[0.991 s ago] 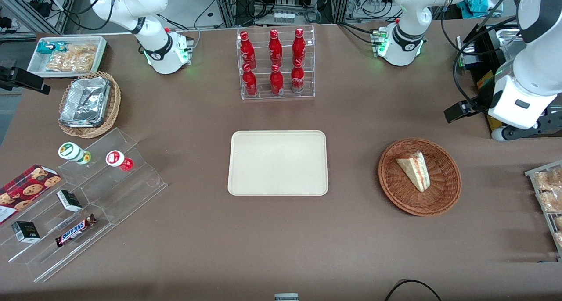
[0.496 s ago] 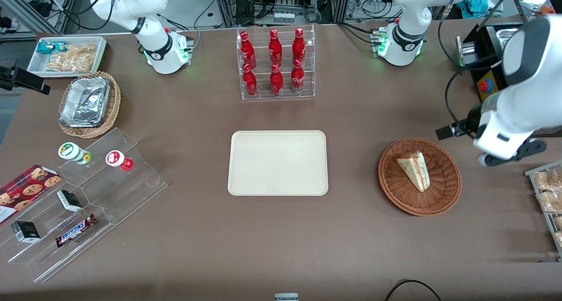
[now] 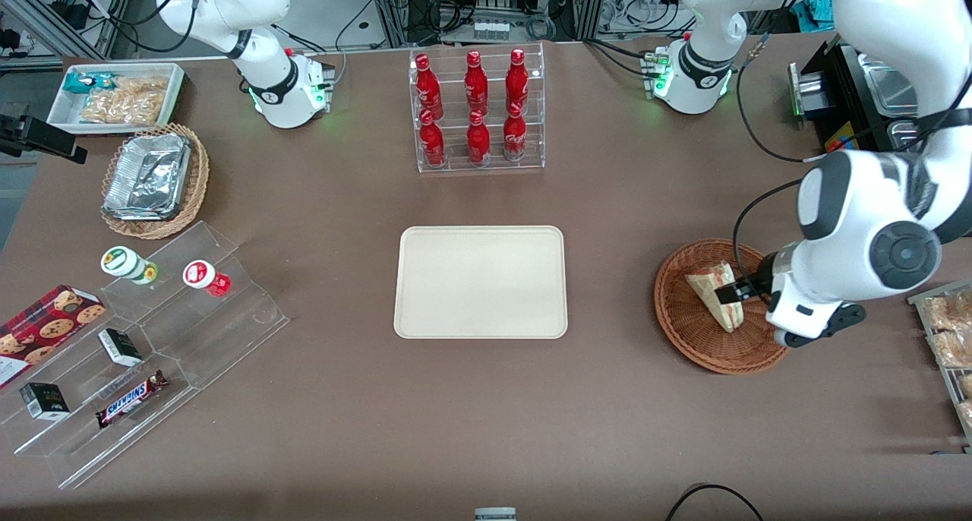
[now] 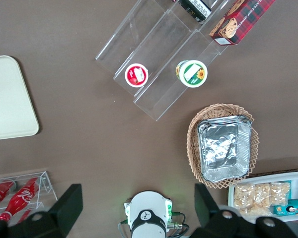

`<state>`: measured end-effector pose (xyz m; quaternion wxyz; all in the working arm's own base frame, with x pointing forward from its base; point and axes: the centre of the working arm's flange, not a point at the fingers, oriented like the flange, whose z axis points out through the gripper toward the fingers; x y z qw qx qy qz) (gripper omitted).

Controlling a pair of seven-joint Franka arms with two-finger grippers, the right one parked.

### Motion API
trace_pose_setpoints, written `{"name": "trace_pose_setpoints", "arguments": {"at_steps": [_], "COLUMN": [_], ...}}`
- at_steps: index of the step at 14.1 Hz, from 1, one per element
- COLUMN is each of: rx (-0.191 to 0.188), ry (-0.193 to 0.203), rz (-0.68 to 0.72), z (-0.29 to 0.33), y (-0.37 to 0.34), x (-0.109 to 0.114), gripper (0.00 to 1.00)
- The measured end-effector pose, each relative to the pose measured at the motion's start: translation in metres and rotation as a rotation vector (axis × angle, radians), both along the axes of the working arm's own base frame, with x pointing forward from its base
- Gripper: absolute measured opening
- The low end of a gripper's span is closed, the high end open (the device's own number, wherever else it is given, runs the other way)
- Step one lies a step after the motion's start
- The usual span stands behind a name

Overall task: Place sandwich from basket to tray
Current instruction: 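Lower the left gripper and close it on the sandwich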

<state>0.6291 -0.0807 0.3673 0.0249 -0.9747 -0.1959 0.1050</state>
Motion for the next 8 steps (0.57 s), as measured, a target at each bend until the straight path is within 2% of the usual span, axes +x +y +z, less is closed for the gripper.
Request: {"name": "trace_pose_setpoints", "arguments": {"at_steps": [5, 8], "rx": [0.007, 0.004], "ry": [0.041, 0.024], "rz": [0.039, 0.05], "z": [-0.068, -0.1], "y": [0.005, 0.01], "x": [-0.014, -0.022], "gripper": [1.0, 1.0]}}
